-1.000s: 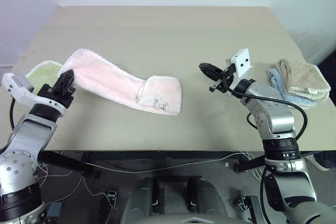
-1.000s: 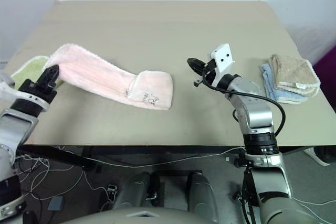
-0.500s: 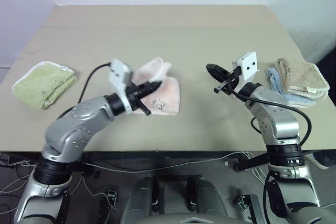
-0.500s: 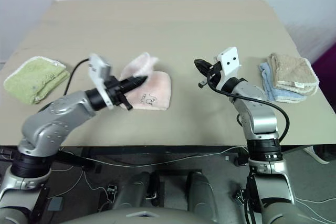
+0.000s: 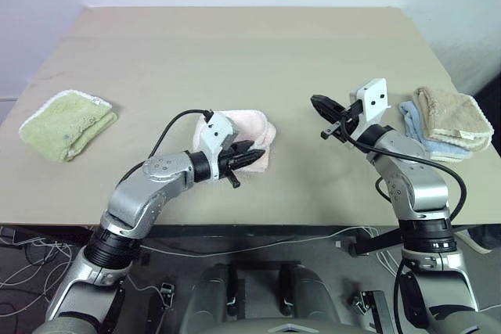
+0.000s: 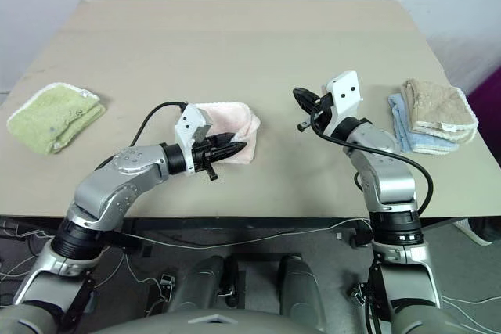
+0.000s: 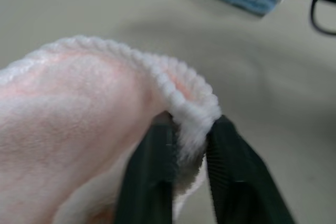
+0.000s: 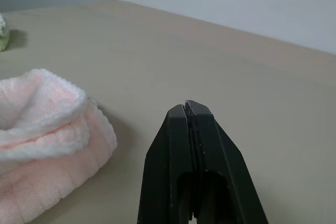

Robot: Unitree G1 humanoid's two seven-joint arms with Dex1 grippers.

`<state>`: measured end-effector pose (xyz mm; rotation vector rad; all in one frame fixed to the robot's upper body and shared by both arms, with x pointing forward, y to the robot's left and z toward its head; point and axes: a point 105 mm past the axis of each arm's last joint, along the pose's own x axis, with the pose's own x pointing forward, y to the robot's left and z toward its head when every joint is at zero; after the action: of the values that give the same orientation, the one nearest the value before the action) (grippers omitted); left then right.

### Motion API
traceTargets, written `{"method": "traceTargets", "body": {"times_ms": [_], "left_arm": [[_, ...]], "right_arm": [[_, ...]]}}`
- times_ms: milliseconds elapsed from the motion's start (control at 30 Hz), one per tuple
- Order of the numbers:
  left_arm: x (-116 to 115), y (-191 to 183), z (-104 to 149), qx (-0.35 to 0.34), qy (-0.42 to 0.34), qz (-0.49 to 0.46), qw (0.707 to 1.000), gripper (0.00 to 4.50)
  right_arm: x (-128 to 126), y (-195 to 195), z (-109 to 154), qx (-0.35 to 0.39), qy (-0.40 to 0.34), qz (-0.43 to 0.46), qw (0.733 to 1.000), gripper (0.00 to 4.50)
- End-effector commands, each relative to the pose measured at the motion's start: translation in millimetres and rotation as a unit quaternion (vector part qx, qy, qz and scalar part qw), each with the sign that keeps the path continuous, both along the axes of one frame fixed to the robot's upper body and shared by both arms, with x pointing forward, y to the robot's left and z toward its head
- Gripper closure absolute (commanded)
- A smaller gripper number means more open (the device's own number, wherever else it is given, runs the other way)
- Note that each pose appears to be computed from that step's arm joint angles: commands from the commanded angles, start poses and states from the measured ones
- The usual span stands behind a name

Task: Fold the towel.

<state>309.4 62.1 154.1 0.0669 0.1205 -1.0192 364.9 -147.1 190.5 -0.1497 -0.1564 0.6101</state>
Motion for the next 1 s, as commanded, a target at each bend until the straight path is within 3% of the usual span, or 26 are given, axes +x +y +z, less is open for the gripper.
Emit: {"method": "traceTargets", "body": {"times_ms": [33,233,333,467,567,800,933,1000], "left_arm": [[-9.4,3.5,19.1,-0.038,-0.010,-0.016,0.999,2.17],[-2.1,31.2,29.5,-0.067,-0.009,0.039,0.997,0.18],[16.6,58.4,36.5,-0.085,-0.024,0.116,0.989,0.18],[39.8,83.4,21.4,-0.026,-0.046,0.203,0.978,0.18],[43.1,78.5,19.6,-0.039,-0.051,0.197,0.978,0.75],[42.6,58.5,8.7,-0.037,-0.049,0.154,0.986,3.13],[42.3,58.3,-20.2,0.020,-0.023,0.147,0.989,4.48],[42.8,60.7,-36.8,0.050,-0.010,0.148,0.988,4.48]], "right_arm": [[-4.6,9.5,15.7,-0.002,-0.030,0.016,0.999,4.50],[-4.1,18.4,13.4,-0.004,-0.021,0.032,0.999,4.50],[-5.4,29.7,11.6,-0.007,-0.017,0.051,0.999,4.50],[-4.3,49.4,10.6,-0.004,-0.008,0.080,0.997,4.50],[-3.5,71.4,4.5,-0.001,0.009,0.109,0.994,4.50],[4.0,106.5,-36.9,-0.014,0.079,0.133,0.988,4.50],[5.2,110.7,-75.2,-0.057,0.124,0.129,0.982,4.50],[6.6,108.3,-90.3,-0.075,0.138,0.120,0.980,4.50]]}}
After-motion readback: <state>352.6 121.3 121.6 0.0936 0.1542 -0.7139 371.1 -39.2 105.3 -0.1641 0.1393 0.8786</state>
